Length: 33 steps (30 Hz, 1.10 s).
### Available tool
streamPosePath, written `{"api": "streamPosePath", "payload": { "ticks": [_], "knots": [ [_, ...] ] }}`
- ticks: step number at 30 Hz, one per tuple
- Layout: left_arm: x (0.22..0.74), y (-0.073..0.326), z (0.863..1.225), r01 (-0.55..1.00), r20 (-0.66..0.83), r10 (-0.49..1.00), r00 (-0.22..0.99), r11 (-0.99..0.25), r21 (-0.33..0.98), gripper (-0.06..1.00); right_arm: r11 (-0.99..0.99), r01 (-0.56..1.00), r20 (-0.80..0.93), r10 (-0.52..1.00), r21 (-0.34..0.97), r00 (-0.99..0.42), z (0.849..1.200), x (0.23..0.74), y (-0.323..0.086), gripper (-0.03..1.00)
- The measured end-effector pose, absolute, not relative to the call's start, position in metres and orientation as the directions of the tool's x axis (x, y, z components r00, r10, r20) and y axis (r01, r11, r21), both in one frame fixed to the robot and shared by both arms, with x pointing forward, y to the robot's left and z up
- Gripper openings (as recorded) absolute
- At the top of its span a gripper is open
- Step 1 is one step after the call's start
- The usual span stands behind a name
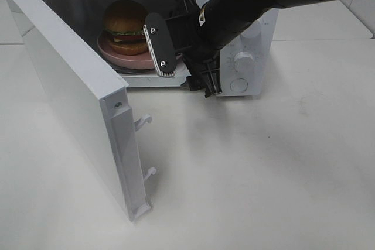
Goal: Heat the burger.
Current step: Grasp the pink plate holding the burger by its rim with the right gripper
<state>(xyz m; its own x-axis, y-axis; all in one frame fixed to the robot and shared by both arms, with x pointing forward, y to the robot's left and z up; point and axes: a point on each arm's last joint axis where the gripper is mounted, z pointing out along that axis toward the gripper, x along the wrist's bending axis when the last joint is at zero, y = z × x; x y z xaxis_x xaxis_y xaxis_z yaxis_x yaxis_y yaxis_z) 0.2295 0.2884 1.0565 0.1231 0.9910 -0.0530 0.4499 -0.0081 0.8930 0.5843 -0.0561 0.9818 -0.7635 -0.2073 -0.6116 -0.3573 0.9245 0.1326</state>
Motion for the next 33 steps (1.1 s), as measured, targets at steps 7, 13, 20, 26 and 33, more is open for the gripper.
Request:
{"api": "streamPosePath", "payload": {
  "ticks": [7, 13, 20, 26, 33],
  "knots": [
    [0.230, 0.288, 1.057, 0.450, -0.053, 0.991, 0.123, -0.008, 0.893, 0.99, 0.924, -0.358, -0.613, -0.206, 0.135, -0.763, 0.971, 0.598, -0.046, 0.85],
    [0.230, 0.288, 1.057, 0.450, -0.053, 0.991, 0.123, -0.008, 0.893, 0.99, 0.926, -0.351, -0.615, -0.196, 0.141, -0.764, 0.965, 0.607, -0.039, 0.85],
    [0.230, 0.288, 1.057, 0.450, -0.053, 0.991, 0.123, -0.008, 0.893, 0.99, 0.931, -0.333, -0.602, -0.183, 0.146, -0.777, 0.953, 0.623, -0.028, 0.83],
    [0.230, 0.288, 1.057, 0.450, -0.053, 0.991, 0.123, -0.008, 0.893, 0.99, 0.932, -0.332, -0.607, -0.180, 0.148, -0.774, 0.947, 0.636, -0.019, 0.82],
    [0.230, 0.288, 1.057, 0.450, -0.053, 0.991, 0.123, -0.008, 0.893, 0.99, 0.939, -0.306, -0.595, -0.158, 0.157, -0.788, 0.938, 0.650, -0.010, 0.80]
  ]
}}
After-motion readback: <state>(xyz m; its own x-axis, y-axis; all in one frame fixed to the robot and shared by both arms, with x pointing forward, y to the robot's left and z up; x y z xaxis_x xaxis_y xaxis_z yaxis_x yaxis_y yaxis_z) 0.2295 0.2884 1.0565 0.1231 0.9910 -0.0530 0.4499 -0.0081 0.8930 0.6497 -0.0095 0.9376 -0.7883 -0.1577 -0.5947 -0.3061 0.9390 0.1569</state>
